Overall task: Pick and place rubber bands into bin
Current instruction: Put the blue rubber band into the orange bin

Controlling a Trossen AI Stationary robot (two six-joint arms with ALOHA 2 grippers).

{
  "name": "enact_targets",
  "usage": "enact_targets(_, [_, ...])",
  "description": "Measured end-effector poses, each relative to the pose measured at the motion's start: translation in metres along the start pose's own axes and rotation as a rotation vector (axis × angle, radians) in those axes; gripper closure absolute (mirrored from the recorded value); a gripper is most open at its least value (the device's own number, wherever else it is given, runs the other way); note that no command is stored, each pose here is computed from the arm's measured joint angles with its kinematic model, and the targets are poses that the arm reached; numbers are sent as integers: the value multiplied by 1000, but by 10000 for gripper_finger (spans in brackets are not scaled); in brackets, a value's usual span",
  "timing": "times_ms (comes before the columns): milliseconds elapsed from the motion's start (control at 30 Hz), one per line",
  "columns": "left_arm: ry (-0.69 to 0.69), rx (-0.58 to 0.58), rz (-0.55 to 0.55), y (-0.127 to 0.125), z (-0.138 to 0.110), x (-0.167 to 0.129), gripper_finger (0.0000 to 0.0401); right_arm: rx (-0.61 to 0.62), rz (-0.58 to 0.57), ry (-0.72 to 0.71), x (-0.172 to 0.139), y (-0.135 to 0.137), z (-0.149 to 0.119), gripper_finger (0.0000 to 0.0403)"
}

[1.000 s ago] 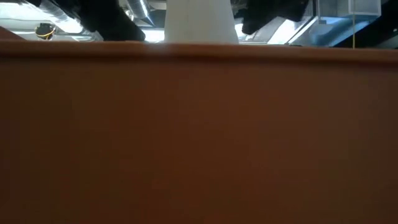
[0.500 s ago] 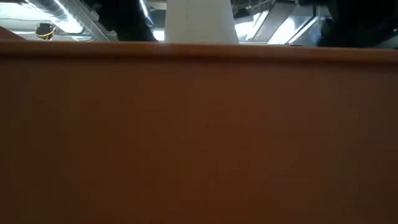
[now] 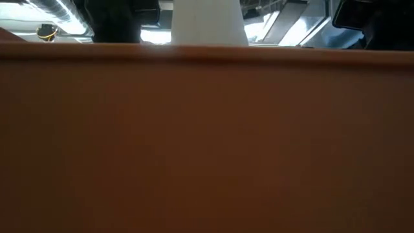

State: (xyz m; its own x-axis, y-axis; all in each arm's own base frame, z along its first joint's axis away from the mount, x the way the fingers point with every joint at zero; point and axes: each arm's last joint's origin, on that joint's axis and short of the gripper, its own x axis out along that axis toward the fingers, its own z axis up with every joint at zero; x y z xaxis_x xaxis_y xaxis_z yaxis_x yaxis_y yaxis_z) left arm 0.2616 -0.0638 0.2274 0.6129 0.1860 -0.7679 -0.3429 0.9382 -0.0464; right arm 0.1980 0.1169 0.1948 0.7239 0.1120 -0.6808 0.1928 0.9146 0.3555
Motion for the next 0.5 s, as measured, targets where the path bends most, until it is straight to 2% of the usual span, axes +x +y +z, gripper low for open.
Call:
enact_targets(233, [67, 27, 98, -13, -17, 28, 270, -95, 1, -2, 0, 0, 0, 392])
enact_targets(500, [129, 144, 77, -34, -36, 57, 270, -80, 0, 0, 0, 0, 0, 392])
